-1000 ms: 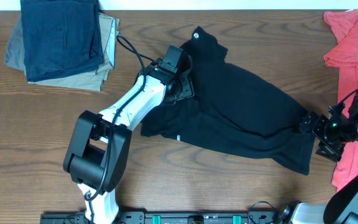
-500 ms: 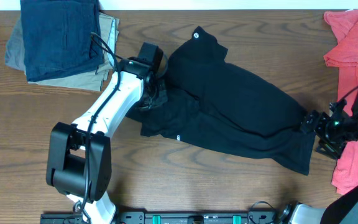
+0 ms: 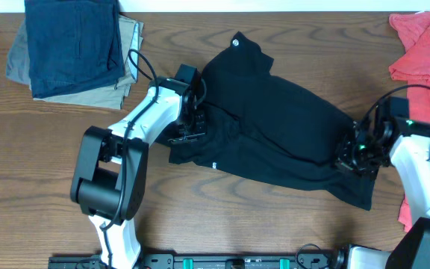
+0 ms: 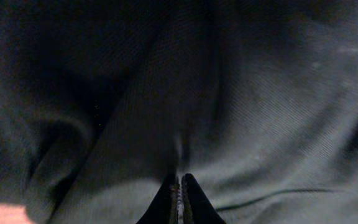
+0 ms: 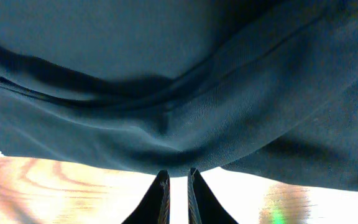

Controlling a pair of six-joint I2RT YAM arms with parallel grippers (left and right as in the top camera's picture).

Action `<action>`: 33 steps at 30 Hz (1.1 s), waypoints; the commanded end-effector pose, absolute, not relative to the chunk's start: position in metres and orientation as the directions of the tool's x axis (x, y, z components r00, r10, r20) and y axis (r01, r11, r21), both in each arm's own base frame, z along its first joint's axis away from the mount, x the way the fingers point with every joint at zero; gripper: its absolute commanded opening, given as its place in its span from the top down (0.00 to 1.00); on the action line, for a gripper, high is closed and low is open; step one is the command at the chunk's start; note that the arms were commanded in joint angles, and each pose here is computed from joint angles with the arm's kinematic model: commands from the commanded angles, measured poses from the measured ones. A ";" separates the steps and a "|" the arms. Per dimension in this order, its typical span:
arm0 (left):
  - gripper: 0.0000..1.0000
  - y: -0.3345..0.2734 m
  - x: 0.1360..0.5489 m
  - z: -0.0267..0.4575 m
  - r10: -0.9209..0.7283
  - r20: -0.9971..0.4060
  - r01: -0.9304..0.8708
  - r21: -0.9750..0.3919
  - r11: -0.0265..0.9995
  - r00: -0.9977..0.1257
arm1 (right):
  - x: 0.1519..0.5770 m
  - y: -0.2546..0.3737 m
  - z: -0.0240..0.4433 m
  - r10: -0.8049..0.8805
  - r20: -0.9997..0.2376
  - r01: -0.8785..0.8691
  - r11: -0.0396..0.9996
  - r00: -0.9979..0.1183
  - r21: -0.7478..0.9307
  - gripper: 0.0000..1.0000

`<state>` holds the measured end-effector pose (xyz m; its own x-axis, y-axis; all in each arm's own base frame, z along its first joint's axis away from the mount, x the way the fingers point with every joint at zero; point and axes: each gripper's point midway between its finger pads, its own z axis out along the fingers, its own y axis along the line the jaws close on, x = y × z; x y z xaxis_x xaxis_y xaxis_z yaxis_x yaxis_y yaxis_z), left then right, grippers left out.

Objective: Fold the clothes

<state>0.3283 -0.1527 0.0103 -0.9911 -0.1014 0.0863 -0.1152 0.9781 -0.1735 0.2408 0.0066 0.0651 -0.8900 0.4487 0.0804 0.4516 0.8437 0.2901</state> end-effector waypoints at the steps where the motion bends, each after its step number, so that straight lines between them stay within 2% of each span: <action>1: 0.94 -0.145 0.323 -0.005 -0.105 0.131 -0.125 -0.149 0.981 -0.986 | 0.236 0.008 0.058 0.491 0.093 0.497 0.825 -0.866 0.268 0.90; 3: 0.94 -0.132 0.322 -0.011 -0.165 0.145 -0.181 -0.101 0.978 -0.976 | 0.234 0.007 0.053 0.517 0.103 0.525 0.811 -0.850 0.260 0.99; 6: 0.94 -0.109 0.320 -0.012 -0.287 0.165 -0.296 -0.032 0.955 -0.944 | 0.226 0.008 0.045 0.548 0.131 0.562 0.790 -0.826 0.244 0.99; 13: 0.94 -0.072 0.307 -0.008 -0.399 0.248 -0.408 0.017 0.913 -0.883 | 0.213 0.009 0.012 0.599 0.132 0.612 0.756 -0.790 0.231 0.98; 20: 0.94 -0.070 0.293 -0.003 -0.420 0.315 -0.434 0.028 0.901 -0.851 | 0.209 0.009 0.001 0.637 0.132 0.648 0.726 -0.760 0.230 0.98; 24: 0.94 -0.083 0.291 0.003 -0.412 0.351 -0.451 -0.034 0.892 -0.841 | 0.204 0.008 0.000 0.639 0.141 0.653 0.727 -0.756 0.210 0.98; 33: 0.94 -0.083 0.298 0.010 -0.405 0.308 -0.442 -0.057 0.895 -0.861 | 0.203 -0.010 -0.007 0.708 0.092 0.714 0.690 -0.700 0.120 0.98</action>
<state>0.2980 -0.0828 0.0053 -0.8574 -0.4011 0.3223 -0.4386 0.8973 -0.0500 0.2078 -0.0033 -0.0024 -0.7282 0.6765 0.1100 0.6843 0.7085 0.1722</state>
